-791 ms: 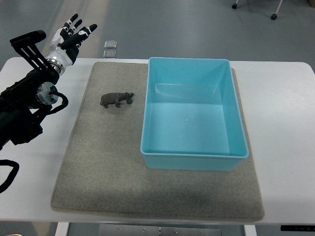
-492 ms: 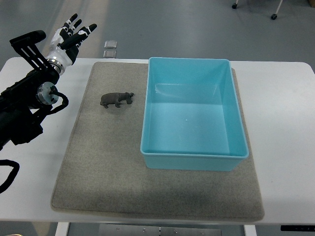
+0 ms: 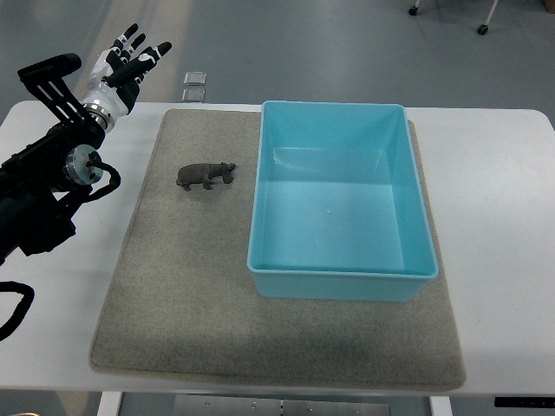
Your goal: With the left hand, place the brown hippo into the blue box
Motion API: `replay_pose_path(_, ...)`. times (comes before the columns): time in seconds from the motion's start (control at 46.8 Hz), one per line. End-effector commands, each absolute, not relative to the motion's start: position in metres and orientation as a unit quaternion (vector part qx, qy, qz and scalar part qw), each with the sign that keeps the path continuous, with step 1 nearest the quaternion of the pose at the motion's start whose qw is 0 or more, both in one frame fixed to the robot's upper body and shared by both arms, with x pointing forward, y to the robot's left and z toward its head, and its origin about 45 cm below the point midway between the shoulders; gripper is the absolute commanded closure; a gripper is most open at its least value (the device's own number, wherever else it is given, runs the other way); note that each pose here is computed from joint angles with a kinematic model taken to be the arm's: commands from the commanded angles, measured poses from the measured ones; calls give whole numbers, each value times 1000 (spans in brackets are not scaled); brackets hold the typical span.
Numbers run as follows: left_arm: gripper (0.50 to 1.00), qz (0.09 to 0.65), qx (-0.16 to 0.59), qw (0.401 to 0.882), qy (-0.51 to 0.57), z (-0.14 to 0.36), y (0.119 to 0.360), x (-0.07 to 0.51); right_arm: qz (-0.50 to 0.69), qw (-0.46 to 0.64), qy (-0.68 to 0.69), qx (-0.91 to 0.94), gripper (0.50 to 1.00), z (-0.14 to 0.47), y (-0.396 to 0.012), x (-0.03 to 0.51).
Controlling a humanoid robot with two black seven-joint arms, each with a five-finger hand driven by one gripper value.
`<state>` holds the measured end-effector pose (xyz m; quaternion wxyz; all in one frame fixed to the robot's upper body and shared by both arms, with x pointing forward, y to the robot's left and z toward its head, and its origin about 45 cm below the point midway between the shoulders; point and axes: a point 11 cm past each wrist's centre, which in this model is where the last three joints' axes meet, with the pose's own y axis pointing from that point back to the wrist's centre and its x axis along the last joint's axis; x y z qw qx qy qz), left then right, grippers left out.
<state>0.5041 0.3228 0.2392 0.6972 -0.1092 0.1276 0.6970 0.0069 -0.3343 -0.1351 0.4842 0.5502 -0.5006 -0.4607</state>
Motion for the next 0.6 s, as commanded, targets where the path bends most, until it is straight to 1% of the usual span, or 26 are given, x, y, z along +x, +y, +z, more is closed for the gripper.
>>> replay_pose_path(0.0, 504, 697, -109, 697, 127, 240, 323, 504, -461, 484, -501, 550, 564, -135, -334, 7)
replay_pose_path(0.577, 504, 696, -112, 698, 125, 244, 322, 506, -461, 484, -501, 550, 564, -135, -334, 7)
